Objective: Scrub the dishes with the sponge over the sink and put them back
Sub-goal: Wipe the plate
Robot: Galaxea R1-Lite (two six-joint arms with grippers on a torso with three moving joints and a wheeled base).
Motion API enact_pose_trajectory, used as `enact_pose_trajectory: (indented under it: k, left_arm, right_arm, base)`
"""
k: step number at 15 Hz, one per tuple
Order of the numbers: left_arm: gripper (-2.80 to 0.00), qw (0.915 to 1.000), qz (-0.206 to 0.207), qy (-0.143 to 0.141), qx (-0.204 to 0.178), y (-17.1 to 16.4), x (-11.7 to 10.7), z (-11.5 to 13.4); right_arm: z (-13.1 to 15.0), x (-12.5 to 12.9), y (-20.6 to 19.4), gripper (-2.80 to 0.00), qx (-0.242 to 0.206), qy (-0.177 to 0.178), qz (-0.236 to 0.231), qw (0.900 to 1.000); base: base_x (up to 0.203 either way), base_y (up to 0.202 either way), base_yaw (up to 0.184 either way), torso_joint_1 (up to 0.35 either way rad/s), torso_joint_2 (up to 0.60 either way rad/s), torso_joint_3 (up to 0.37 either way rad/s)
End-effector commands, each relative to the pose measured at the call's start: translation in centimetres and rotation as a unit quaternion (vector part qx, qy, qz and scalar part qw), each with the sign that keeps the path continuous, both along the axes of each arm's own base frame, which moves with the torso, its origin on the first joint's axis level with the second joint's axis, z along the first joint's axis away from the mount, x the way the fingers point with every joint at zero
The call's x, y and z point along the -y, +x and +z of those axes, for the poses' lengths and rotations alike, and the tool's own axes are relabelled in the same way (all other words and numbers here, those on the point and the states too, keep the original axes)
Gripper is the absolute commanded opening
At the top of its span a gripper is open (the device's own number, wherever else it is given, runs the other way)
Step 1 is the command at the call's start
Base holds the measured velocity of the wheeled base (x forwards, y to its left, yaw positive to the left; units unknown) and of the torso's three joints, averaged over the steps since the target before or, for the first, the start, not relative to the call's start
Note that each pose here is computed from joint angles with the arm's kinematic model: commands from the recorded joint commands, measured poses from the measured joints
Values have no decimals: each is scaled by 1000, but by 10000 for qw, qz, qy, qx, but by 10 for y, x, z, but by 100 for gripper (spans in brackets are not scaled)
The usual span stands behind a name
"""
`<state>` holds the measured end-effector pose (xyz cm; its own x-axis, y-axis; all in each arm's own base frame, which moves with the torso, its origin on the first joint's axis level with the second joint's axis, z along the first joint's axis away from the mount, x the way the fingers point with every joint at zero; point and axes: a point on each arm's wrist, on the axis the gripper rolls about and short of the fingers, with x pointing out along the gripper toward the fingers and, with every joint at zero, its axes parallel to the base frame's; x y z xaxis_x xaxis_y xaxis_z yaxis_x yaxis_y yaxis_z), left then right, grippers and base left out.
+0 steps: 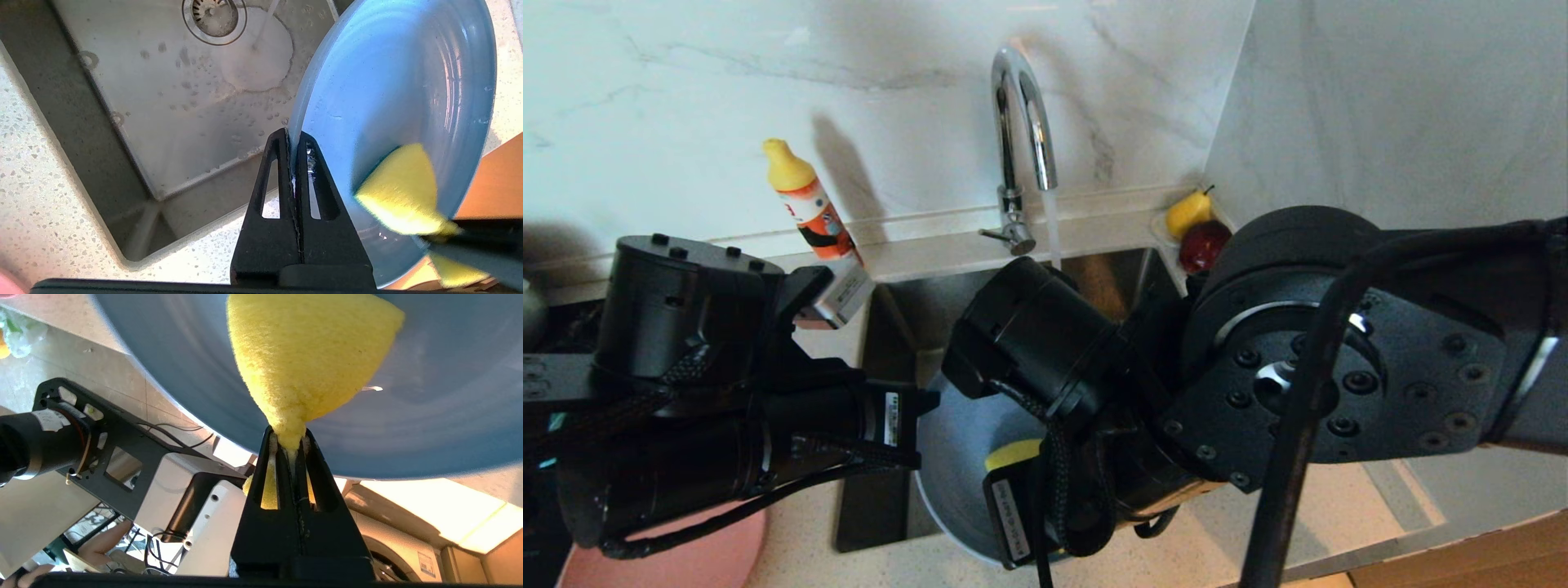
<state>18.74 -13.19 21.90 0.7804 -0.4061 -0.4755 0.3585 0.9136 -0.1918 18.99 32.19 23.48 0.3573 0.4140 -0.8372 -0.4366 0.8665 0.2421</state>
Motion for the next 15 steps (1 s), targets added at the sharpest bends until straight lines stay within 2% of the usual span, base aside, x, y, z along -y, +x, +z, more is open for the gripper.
enact_pose_trajectory:
  k: [1,8,13,15]
  left_arm:
    - [-280,10000,0,-32,26,1,1,3]
    - [-280,10000,19,-63,70,1,1,6]
    - [-280,10000,10,-26,12,1,1,3]
    - [-280,10000,-1,-15,9,0,0,2]
  right_arm:
    - [3,11,2,-280,-39,-64,-97,9999]
    - [-2,34,21,-280,-135,-214,-490,9985]
    - [19,37,32,-280,125,196,-641,9977]
    - [18,33,36,-280,202,285,-638,9974]
  base:
    - [0,0,0,0,0,0]
    - [0,0,0,0,0,0]
    - [0,0,0,0,0,0]
    - [0,0,0,0,0,0]
